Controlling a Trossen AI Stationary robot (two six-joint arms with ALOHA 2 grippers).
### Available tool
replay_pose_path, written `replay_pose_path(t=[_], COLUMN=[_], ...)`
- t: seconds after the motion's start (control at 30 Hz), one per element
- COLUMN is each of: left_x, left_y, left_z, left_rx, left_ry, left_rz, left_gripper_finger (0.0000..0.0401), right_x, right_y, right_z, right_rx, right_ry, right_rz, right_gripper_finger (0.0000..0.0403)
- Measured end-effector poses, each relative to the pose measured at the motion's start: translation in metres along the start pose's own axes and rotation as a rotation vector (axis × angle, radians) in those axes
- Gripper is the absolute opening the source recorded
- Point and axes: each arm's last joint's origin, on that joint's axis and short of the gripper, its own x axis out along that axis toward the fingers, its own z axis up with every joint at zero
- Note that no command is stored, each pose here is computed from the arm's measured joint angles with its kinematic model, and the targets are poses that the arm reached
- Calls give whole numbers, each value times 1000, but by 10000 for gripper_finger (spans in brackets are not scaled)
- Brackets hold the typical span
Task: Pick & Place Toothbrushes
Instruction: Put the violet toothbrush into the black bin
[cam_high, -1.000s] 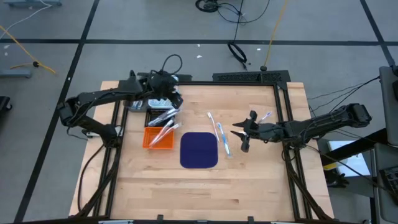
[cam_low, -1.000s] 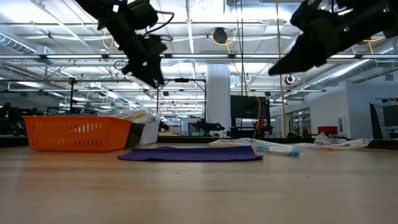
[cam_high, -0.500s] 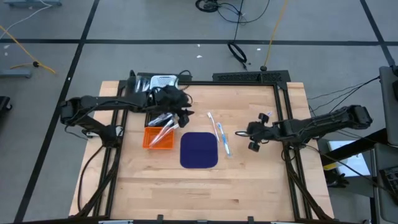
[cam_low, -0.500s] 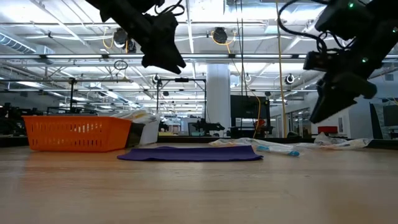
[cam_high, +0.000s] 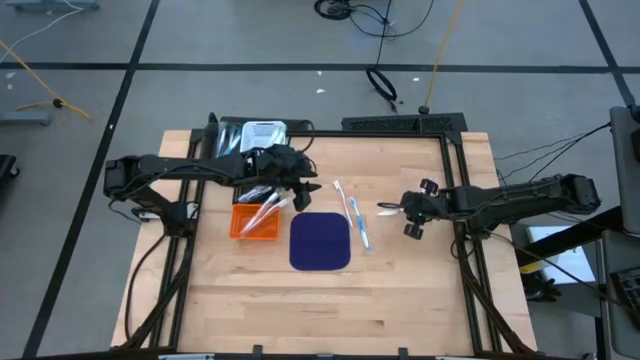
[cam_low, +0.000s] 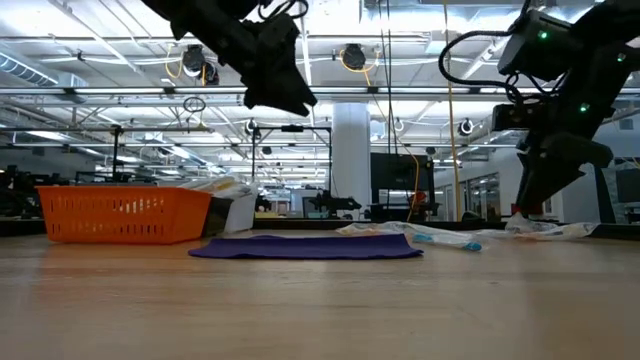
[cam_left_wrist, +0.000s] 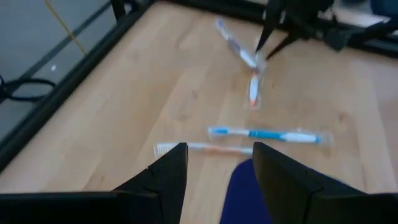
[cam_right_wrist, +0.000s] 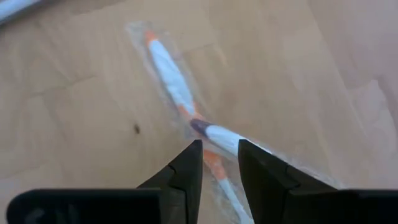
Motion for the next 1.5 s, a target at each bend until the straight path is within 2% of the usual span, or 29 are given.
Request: replay_pose_path(t=[0.37,0.57,0.7,0.87,0.97,1.03,1.33,1.5], left_x=[7,7,7,7,7,7,7,7], left_y=[1,1,1,1,1,1,1,1], left_z=[-3,-3,-3,-3,-3,-3,-3,-3], left_rx=[7,22,25,27,26,26,24,17], left_ry=[12,13,11,12,12,12,12,13], left_rz=[6,5,5,5,4,4,4,2], left_gripper_finger=[182,182,182,182,182,182,182,182], right_x=[24,33,33,32,35,36,38,46], right_y=[-13,-15,-21,-30,-35,-36,-39,-41], right_z=[1,5,12,18,18,18,17,16], right_rx=[60,-29,-25,-18,-8,8,-40,-61], right_ry=[151,155,134,122,141,149,167,203], right_rz=[-27,-39,-43,-57,-2,24,17,-9], right_gripper_finger=[93,93,91,53,13,5,63,66])
